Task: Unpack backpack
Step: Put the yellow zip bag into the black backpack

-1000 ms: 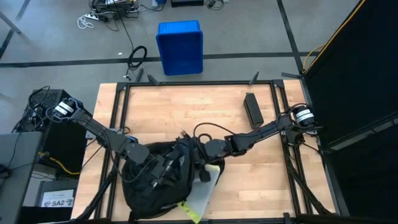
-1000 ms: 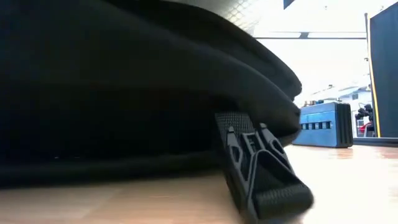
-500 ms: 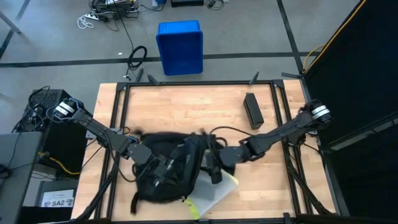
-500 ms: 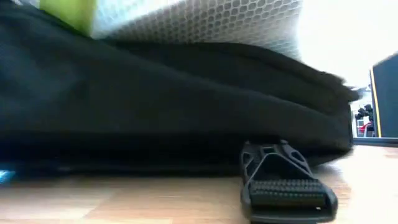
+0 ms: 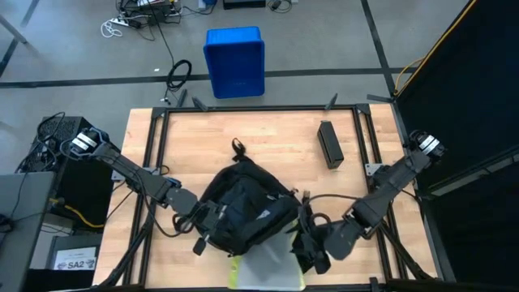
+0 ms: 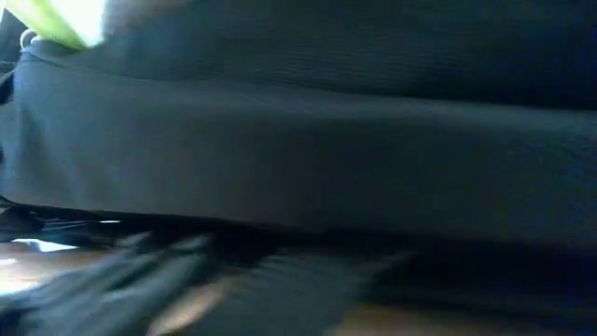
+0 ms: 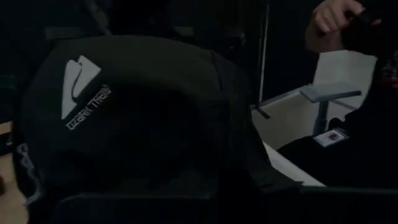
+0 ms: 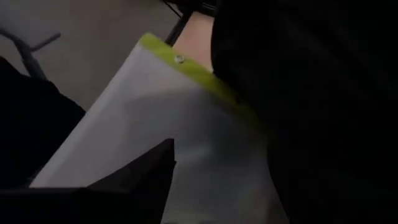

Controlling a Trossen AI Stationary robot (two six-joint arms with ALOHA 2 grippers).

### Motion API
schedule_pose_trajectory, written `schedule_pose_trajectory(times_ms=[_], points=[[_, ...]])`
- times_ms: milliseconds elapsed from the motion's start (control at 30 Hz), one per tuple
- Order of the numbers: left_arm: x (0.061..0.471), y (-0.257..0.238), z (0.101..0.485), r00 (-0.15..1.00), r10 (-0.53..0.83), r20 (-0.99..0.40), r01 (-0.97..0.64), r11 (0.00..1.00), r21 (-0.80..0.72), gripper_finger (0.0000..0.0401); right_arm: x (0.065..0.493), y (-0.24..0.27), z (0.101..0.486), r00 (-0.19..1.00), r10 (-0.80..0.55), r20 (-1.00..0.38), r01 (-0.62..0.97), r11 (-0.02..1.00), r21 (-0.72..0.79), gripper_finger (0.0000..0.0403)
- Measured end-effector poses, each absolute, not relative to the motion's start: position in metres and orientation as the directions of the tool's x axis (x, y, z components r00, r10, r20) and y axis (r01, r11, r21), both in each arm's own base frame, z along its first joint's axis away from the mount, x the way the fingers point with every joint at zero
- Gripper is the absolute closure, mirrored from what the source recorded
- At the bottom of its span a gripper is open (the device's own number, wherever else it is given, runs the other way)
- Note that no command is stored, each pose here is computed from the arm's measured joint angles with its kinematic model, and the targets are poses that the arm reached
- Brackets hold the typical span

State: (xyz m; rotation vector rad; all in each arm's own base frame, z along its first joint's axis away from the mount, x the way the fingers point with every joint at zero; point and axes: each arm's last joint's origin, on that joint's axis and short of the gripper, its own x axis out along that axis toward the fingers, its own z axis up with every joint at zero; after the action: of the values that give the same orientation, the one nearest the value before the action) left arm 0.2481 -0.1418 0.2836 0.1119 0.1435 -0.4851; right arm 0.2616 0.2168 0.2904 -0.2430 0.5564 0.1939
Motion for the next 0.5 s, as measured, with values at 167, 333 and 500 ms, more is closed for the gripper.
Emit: schedule_pose_trajectory(times_ms=[167, 333, 500], points=[[0.249, -0.140, 0.282, 0.906, -0.385, -0.179, 0.402, 0.913, 0.070, 0.0401, 0.249, 0.226, 0.287, 0.806, 0.128, -0.577, -0.253, 0.957, -0.141, 0.0164], [0.249, -0.137, 0.279, 0.927, -0.313, -0.206, 0.335, 0.939, 0.081, 0.0401, 0.234, 0.242, 0.281, 0.780, 0.210, -0.589, -0.314, 0.946, -0.078, 0.0152], [0.249, -0.136, 0.279, 0.940, -0.275, -0.204, 0.297, 0.951, 0.088, 0.0401, 0.219, 0.251, 0.262, 0.769, 0.234, -0.595, -0.305, 0.952, -0.020, 0.0150]])
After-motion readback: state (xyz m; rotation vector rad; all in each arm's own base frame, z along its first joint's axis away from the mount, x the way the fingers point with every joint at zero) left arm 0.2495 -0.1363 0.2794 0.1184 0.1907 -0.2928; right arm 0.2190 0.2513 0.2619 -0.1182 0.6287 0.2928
